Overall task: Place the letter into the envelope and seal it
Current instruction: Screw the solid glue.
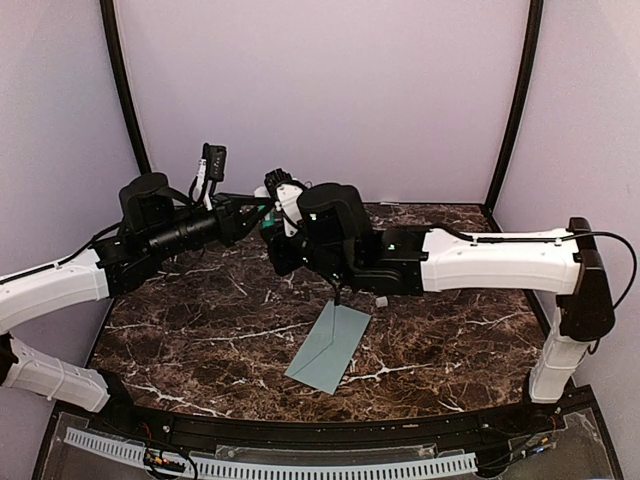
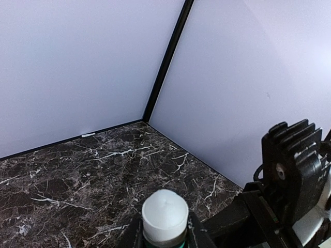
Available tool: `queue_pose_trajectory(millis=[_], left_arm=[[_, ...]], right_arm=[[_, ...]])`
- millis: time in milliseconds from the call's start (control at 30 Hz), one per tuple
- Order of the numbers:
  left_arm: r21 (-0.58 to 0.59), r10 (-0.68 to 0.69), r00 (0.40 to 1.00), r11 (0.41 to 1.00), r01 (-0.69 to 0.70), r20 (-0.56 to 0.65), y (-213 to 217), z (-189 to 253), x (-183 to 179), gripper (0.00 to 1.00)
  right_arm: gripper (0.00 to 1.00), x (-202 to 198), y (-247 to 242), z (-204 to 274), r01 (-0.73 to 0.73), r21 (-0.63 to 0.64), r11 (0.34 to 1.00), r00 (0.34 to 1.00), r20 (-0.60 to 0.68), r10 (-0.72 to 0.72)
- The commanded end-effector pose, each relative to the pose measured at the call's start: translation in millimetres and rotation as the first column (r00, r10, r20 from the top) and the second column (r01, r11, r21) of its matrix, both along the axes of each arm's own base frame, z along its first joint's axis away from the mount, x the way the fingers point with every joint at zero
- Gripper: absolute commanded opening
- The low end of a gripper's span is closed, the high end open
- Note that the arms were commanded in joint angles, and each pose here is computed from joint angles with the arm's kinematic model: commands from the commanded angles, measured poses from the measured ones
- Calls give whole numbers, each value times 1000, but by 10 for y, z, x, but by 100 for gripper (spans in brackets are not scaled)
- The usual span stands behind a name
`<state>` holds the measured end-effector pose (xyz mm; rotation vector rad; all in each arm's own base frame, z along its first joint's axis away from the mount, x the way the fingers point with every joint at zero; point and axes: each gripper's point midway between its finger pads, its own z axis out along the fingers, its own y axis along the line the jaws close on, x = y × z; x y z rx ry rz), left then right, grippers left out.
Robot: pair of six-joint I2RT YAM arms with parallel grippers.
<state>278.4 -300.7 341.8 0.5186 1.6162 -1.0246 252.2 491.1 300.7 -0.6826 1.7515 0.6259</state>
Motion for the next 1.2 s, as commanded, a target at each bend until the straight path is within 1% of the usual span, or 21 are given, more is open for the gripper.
queue_pose_trajectory(millis=[0,33,100,133,267,300,367,433,467,500,533,567,600,633,667,700,733,800,900,1033,1167], left_arm=[[12,15,998,1000,-14,-59,-37,-159,-12,0],[12,13,998,1000,-12,-60,-38,-161,-18,0],[15,20,998,1000,-19,-57,-23,-146,-16,0],[17,21,998,1000,-21,-52,-17,-136,-19,0],[8,28,999,1000,-28,-20,39,24,-44,0],[0,20,1000,1000,-20,-10,43,81,-59,0],[-8,14,1000,1000,-14,-14,63,114,-51,0],[-24,-18,1000,1000,17,-23,69,125,-65,0],[-40,-73,997,997,72,-14,32,147,-134,0],[-53,-100,995,994,99,-10,34,169,-155,0],[-70,-192,981,979,193,20,-30,229,-291,0],[-77,-237,971,968,239,34,-52,261,-351,0],[-83,-339,939,935,344,64,-117,315,-513,0],[-92,-384,921,917,389,69,-138,341,-585,0],[-99,-450,888,883,459,99,-164,391,-703,0],[-114,-479,873,866,487,94,-171,407,-753,0],[-118,-516,848,841,528,121,-176,449,-827,0],[-127,-552,824,815,566,131,-188,494,-889,0],[-132,-570,810,800,586,138,-200,520,-911,0],[-135,-586,798,788,601,140,-206,537,-934,0],[-135,-594,793,782,609,139,-214,538,-945,0]], right_arm=[[5,161,-77,219,201,-18,979,976,84,-199],[7,157,-81,222,203,-16,979,976,82,-201],[17,131,-121,250,195,-3,981,978,83,-194],[25,105,-157,267,180,4,984,980,83,-180],[52,28,-381,481,95,135,986,993,57,-103],[56,16,-436,504,56,167,984,997,38,-63],[61,-17,-528,504,-46,228,972,999,12,44],[63,-91,-602,497,-174,298,939,983,1,182],[63,-145,-641,494,-239,328,914,967,-4,255],[63,-201,-672,509,-295,360,885,948,-2,317],[63,-254,-708,522,-342,384,858,930,4,368],[63,-320,-727,534,-391,400,829,906,11,423],[63,-392,-734,549,-439,410,799,881,21,473],[63,-480,-727,576,-492,415,765,849,36,526],[62,-610,-710,591,-558,412,721,803,48,594],[62,-689,-686,607,-600,409,687,769,59,636],[61,-767,-666,610,-638,407,654,734,64,676],[57,-880,-637,628,-690,416,592,675,76,734],[53,-978,-594,645,-736,433,520,609,89,788],[50,-1020,-507,636,-756,428,495,578,83,812],[50,-1086,-389,590,-780,412,471,541,64,839]])
